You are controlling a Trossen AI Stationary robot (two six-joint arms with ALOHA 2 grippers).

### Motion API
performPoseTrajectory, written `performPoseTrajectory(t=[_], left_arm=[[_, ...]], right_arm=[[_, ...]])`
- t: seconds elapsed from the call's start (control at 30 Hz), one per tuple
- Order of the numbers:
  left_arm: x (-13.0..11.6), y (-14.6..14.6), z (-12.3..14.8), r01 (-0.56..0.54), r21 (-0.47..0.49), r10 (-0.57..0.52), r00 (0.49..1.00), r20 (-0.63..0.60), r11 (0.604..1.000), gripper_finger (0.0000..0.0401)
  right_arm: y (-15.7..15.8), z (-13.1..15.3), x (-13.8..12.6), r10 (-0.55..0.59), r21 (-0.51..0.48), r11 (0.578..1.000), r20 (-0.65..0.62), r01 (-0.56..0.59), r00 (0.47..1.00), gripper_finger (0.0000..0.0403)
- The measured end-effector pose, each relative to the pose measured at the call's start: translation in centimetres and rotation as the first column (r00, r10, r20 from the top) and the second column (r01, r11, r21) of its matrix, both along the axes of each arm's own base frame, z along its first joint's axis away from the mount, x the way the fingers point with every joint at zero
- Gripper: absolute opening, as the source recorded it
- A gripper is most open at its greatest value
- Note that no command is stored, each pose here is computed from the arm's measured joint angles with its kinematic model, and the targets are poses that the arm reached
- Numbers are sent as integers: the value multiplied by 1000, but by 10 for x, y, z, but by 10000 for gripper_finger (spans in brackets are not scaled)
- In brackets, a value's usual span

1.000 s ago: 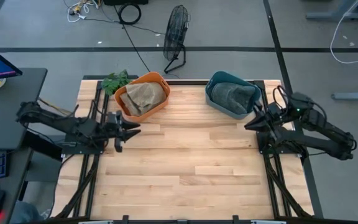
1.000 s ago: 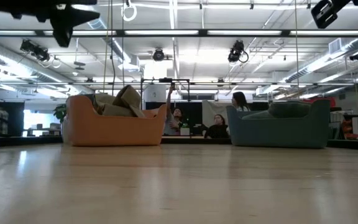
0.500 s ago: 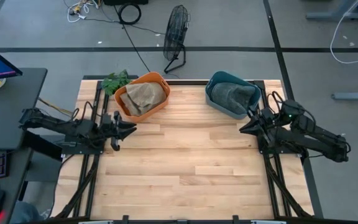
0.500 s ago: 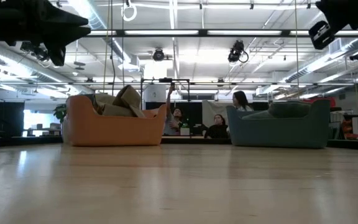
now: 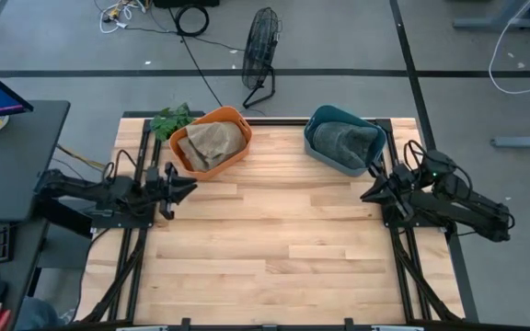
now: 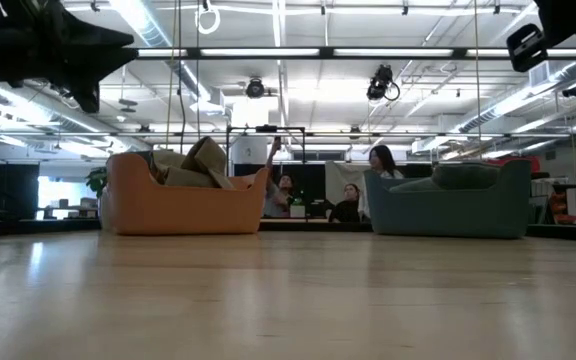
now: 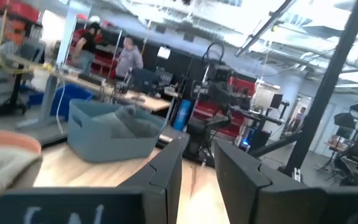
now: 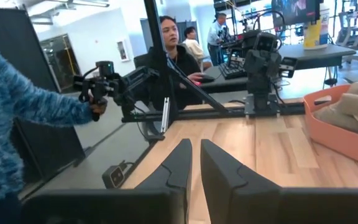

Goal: Pick & Place hat
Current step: Return to Home Position

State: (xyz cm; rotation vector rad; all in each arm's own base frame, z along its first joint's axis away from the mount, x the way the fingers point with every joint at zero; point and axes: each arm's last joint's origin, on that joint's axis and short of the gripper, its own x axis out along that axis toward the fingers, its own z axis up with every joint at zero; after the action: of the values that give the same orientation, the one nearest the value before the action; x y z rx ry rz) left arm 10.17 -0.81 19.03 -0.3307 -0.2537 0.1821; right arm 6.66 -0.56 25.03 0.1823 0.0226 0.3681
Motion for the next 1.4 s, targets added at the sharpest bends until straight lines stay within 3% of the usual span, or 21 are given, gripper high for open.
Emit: performPoseTrajectory(t=[0.27,0.4,0.83,1.13,1.4], left_arm=[[-1,1,1,27,60,-27,1000,6,998,98],[-1,0,-1,35,66,-34,999,-20,997,98],[-1,1,-1,37,45,-36,999,-16,998,98],[0,1,-4,3,67,0,999,-50,998,98],[0,3,-8,-49,-35,47,996,-70,998,99]], right_arm=[[1,-2,-3,-2,-14,1000,22,2,1000,38],[-1,-18,3,-2,41,999,9,2,1000,38],[-8,-55,19,15,152,987,171,-41,985,38],[-12,-57,21,-112,195,978,165,78,980,37],[-15,-68,24,-209,232,953,45,193,977,37]])
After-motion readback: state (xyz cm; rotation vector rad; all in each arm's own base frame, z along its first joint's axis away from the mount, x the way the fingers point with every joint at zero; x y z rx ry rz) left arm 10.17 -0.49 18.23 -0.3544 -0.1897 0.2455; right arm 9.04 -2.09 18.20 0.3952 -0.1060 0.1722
